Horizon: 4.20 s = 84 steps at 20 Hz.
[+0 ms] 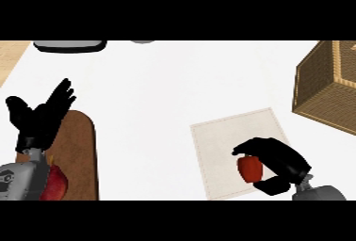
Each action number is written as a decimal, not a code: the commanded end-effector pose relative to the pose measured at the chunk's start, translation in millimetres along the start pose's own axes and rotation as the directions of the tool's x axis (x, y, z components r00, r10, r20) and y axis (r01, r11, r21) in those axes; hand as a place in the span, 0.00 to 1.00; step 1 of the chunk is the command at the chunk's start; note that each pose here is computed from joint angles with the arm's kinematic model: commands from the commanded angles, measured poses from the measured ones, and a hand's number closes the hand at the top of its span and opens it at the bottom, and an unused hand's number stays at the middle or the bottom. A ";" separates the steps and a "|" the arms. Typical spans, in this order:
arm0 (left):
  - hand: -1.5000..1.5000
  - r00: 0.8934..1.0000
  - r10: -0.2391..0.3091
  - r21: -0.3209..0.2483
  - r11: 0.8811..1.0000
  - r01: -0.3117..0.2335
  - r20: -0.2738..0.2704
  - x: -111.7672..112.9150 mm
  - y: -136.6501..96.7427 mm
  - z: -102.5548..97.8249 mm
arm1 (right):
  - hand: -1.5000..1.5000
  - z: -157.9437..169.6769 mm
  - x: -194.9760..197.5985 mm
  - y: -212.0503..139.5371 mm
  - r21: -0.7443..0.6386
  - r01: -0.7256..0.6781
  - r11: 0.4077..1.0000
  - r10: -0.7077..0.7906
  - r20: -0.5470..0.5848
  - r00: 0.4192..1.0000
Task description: Pick the bell pepper from the placemat and place it in the basket
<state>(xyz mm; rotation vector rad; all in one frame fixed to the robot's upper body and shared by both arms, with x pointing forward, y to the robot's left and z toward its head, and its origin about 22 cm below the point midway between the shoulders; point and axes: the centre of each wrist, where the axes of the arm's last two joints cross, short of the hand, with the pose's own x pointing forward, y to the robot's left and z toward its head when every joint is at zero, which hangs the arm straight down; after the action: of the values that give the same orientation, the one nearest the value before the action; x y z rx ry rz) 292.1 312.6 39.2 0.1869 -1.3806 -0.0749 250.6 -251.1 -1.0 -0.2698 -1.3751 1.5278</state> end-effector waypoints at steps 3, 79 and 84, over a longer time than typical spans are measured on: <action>0.50 1.000 -0.007 0.004 1.000 0.007 -0.007 -1.4 12.2 8.6 | 1.00 -7.5 -9.3 10.8 0.031 -0.069 0.997 0.069 0.002 0.998; 0.50 1.000 -0.001 -0.001 1.000 0.001 0.000 0.3 0.5 0.2 | 1.00 44.8 -20.1 -195.7 -0.925 -0.154 0.347 -0.511 -0.324 0.796; 0.50 1.000 -0.009 -0.004 1.000 0.009 -0.003 9.3 5.1 -1.8 | 1.00 64.6 -49.2 -194.5 -0.931 -0.301 0.208 -0.609 -0.364 0.705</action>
<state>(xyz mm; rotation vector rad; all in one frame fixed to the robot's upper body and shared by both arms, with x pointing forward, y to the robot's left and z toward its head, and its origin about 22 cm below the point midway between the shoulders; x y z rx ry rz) 294.4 311.2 41.9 0.1871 -1.3845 -0.0690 331.3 -336.7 177.3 -1.1907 -1.5139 0.1232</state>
